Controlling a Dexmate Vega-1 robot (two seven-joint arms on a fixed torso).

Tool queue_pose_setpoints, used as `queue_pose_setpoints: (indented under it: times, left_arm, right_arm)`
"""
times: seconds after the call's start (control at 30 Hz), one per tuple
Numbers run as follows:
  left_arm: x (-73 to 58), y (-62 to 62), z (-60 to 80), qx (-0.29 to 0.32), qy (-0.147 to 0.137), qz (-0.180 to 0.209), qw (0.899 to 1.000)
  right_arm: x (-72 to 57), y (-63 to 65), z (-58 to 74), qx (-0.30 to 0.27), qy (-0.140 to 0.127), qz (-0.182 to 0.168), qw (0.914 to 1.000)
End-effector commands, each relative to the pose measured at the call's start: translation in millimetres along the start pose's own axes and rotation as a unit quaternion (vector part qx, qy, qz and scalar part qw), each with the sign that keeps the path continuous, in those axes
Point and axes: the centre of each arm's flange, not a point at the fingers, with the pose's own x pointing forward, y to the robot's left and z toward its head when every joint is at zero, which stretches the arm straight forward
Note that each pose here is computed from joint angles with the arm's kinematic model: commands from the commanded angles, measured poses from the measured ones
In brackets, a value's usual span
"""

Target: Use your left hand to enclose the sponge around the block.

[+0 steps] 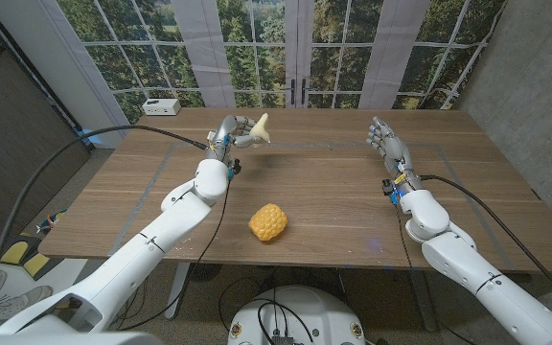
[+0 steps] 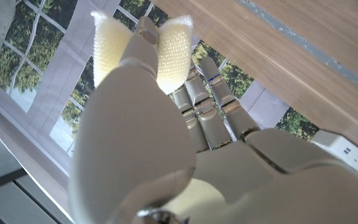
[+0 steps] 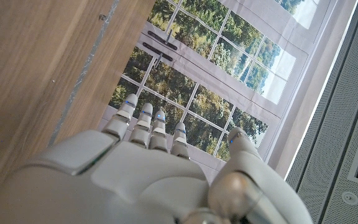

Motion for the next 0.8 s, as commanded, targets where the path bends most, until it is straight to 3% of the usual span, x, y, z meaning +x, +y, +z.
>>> queue_pose_setpoints:
  times: [0.03, 0.2, 0.4, 0.63, 0.8]
  left_arm:
    - [11.4, 15.3, -14.6, -0.134, 0.007, -0.027, 0.991]
    - [14.7, 15.9, -20.1, -0.191, 0.020, -0.044, 0.980]
    - [20.9, 15.2, -19.7, -0.209, 0.022, -0.055, 0.976]
    - [29.7, 4.8, -20.2, -0.245, 0.039, -0.075, 0.966]
    - [36.4, -2.4, -23.8, -0.245, 0.051, -0.069, 0.966]
  right_arm:
    - [-0.1, 7.0, 7.1, 0.001, -0.001, -0.012, 0.9999]
    - [1.5, 2.8, 9.9, 0.001, -0.003, -0.020, 0.9998]
    - [-2.2, -12.3, 20.0, -0.020, -0.011, -0.044, 0.9988]
    - [-13.6, -27.2, 28.1, -0.033, -0.017, -0.074, 0.9966]
    - [-14.9, -31.5, 28.0, -0.035, -0.022, -0.077, 0.9962]
